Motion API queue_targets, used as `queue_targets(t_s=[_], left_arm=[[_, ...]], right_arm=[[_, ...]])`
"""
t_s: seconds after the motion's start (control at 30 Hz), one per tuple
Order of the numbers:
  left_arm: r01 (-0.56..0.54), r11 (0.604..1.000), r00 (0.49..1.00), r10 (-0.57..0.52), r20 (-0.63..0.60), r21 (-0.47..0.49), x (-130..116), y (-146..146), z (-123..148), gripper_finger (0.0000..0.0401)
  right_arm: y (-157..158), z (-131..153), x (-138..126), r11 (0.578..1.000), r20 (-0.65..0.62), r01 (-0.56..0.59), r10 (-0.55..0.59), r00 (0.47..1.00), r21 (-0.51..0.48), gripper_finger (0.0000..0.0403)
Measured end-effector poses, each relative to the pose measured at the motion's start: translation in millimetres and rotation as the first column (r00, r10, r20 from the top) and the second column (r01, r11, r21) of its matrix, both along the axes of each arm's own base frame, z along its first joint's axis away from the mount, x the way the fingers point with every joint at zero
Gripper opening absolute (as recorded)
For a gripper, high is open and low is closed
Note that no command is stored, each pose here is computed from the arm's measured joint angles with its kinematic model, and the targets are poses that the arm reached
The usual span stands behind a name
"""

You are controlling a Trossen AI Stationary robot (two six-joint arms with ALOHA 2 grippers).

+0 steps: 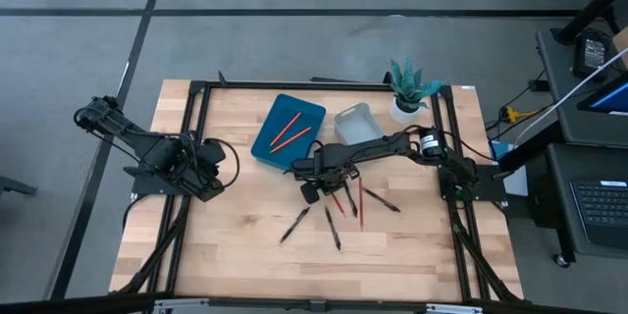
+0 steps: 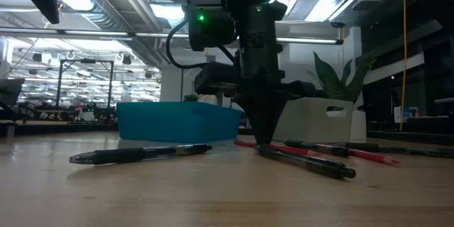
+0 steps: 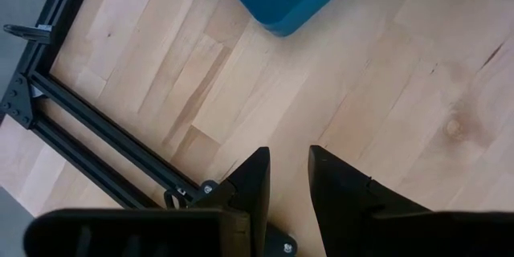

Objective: Sort pens & pencils
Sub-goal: Put the red pencil into the blue bin

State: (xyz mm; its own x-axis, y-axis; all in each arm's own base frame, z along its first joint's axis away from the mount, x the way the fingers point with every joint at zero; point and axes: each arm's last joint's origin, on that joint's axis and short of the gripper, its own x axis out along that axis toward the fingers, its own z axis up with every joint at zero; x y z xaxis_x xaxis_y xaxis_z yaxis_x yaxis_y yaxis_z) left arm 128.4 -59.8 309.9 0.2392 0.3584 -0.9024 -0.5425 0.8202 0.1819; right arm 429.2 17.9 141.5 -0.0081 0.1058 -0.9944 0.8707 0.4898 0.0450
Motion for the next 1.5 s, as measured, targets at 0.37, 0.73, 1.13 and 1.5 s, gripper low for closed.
queue_targets(t_s=[0.37, 0.73, 1.13, 1.5], left_arm=[[0.0, 1.0, 1.0, 0.0, 0.005, 0.009, 0, 0, 0, 0.0081], [0.0, 1.0, 1.0, 0.0, 0.008, 0.015, 0, 0, 0, 0.0081], [0.0, 1.0, 1.0, 0.0, 0.008, 0.014, 0, 0, 0, 0.0081], [0.0, 1.0, 1.0, 0.0, 0.008, 0.014, 0, 0, 0, 0.0081]], right_arm=[[0, 1, 0, 1.0, 0.001, 0.0, 0.0, 1.0, 0.001, 0.0013], [0, 1, 0, 1.0, 0.002, 0.0, 0.0, 1.0, 0.003, 0.001], [-7, 18, 11, 1.0, 0.062, -0.009, 0.01, 0.998, -0.021, 0.0006], [-7, 19, 11, 1.0, 0.06, -0.01, 0.011, 0.998, -0.018, 0.0006]])
